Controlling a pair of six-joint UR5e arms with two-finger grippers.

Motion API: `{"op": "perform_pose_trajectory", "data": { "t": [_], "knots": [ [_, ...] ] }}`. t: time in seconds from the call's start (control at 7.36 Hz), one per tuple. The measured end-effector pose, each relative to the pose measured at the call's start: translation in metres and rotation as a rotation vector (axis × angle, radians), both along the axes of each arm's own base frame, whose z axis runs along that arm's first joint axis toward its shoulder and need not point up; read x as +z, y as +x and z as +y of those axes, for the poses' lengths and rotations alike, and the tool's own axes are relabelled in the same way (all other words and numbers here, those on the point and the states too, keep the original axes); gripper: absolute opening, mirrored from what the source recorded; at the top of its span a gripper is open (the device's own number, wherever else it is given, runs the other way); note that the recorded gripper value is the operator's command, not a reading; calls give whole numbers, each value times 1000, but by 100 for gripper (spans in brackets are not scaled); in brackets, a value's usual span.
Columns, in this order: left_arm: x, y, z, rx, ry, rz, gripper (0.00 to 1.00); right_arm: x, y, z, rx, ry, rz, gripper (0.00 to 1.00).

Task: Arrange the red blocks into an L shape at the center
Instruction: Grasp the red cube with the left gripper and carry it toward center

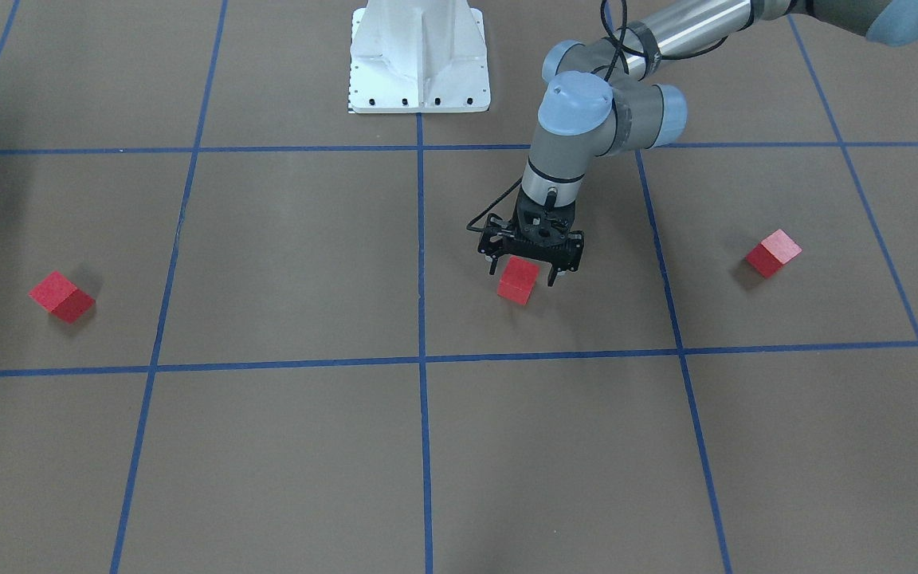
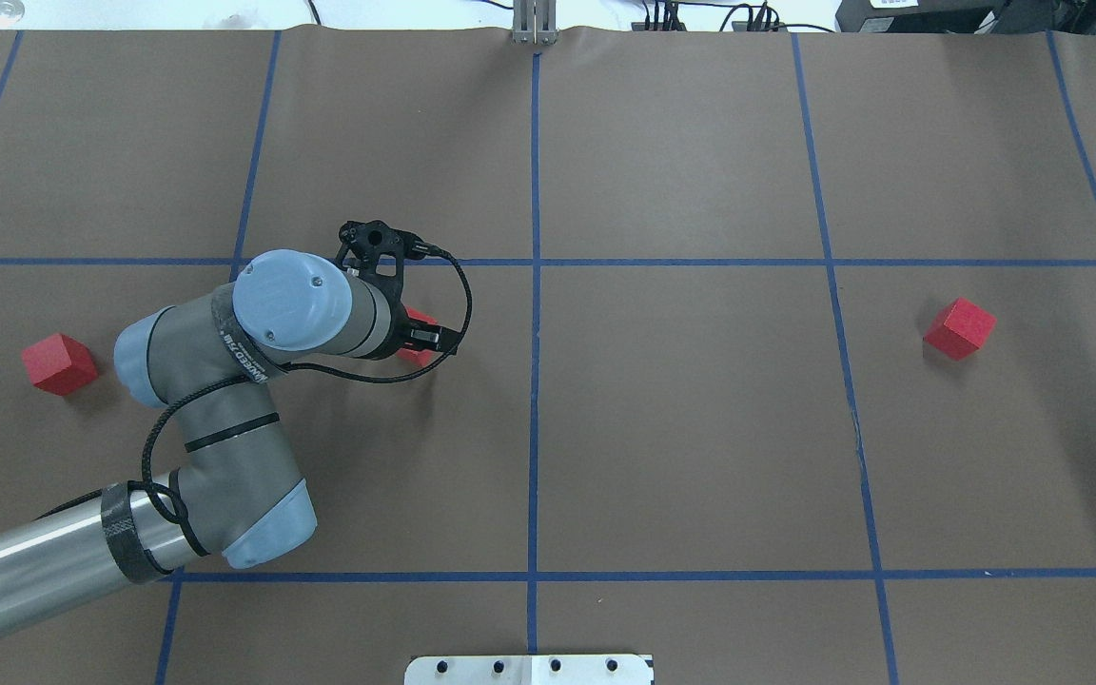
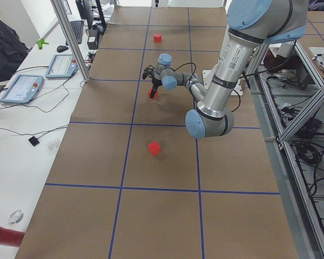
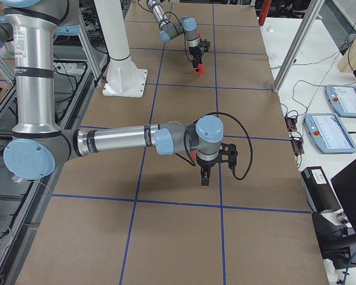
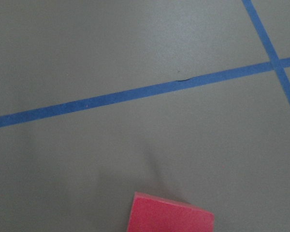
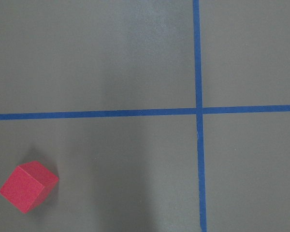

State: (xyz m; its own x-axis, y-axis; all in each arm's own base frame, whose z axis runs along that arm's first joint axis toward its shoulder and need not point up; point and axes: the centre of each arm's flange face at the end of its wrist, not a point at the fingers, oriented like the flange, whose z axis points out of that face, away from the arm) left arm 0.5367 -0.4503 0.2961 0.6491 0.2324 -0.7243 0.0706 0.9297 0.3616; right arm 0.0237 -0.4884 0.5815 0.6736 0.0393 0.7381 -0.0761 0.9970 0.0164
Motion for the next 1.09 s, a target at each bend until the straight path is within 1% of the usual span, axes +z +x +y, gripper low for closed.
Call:
{"op": "perform_pose_trajectory", "data": {
  "t": [0.14,0.27,0.68,0.82,0.95,1.09],
  "knots": [
    [1,2,0,-1,-3,2,23,0,0,0,0,0,-1,99],
    [-1,3,0,-2,-4,7,0,0,0,0,-1,0,-2,99],
    [-18,-3,-4,-14,-6,32,0,-1,0,0,0,0,-4,99],
    [-33,-9,-14,-33,-10,37,0,-1,0,0,0,1,-4,99],
    [-52,-10,-27,-55,-26,23,0,-1,0,-1,0,3,-4,99],
    [-73,-1,-43,-86,-59,12,0,-3,0,-1,-1,5,-6,99]
  ]
}}
